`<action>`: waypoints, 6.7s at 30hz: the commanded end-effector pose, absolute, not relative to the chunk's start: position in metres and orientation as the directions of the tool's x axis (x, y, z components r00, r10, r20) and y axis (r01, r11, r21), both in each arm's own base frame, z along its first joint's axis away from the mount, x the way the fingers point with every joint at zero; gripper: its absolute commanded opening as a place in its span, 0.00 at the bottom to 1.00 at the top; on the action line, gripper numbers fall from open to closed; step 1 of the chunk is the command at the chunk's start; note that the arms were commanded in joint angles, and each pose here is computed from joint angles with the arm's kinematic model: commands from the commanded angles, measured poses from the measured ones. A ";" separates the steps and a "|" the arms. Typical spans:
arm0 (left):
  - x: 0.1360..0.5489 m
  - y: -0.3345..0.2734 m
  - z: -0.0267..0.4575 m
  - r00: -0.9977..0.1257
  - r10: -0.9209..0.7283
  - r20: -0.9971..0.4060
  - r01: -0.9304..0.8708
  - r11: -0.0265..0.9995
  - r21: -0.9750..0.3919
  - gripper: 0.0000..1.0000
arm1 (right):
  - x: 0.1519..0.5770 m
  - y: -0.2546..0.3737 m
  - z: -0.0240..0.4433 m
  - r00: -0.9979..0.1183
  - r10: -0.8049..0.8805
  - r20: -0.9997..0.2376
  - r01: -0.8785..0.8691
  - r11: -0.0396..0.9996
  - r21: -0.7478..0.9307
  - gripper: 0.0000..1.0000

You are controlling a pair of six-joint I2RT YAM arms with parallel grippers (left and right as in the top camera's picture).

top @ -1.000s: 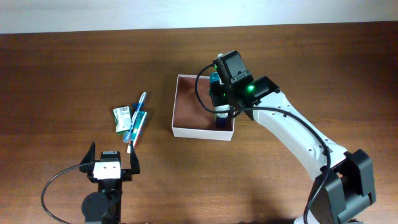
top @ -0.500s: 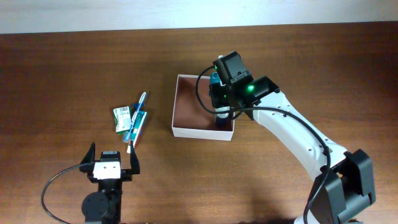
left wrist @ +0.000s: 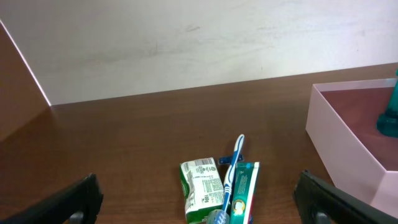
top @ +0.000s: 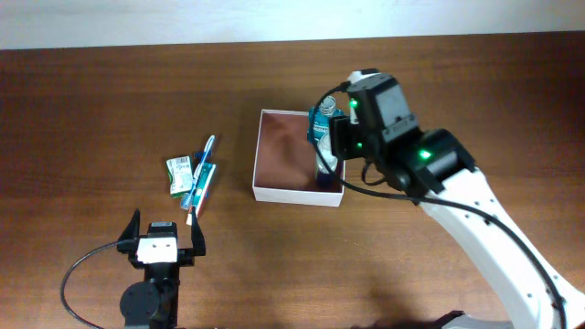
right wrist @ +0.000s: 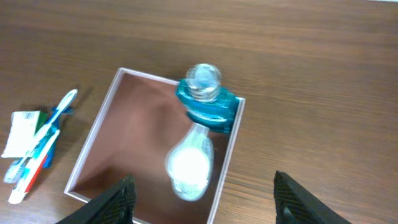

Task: Pack container
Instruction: 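Open the right gripper and withdraw it to the right, then move the left gripper down onto the green Dettol soap bar and grasp it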

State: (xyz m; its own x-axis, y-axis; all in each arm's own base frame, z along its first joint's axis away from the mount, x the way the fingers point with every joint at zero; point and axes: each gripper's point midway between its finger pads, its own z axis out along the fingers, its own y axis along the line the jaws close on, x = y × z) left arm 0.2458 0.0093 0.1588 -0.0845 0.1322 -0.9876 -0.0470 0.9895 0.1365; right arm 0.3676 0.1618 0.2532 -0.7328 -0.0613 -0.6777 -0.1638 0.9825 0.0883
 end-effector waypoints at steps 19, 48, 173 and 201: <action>0.246 0.009 0.158 -0.080 0.147 -0.986 -0.040 0.988 0.151 0.99 | 0.422 0.075 0.132 -0.884 0.238 -0.403 0.194 0.970 0.146 0.04; 0.246 0.009 0.158 -0.080 0.147 -0.986 -0.040 0.988 0.151 0.99 | 0.469 0.098 0.065 -0.868 0.457 -0.196 0.313 0.808 0.499 0.04; 0.321 -0.037 0.267 -0.637 0.147 -0.757 0.255 0.967 -0.026 0.99 | 0.441 -0.016 0.025 -0.839 0.507 -0.196 0.453 0.851 0.265 0.99; 0.386 0.038 0.074 -0.899 -0.265 -0.349 -0.239 0.964 -0.114 0.99 | 0.441 -0.016 0.025 -0.839 0.507 -0.196 0.453 0.851 0.265 0.99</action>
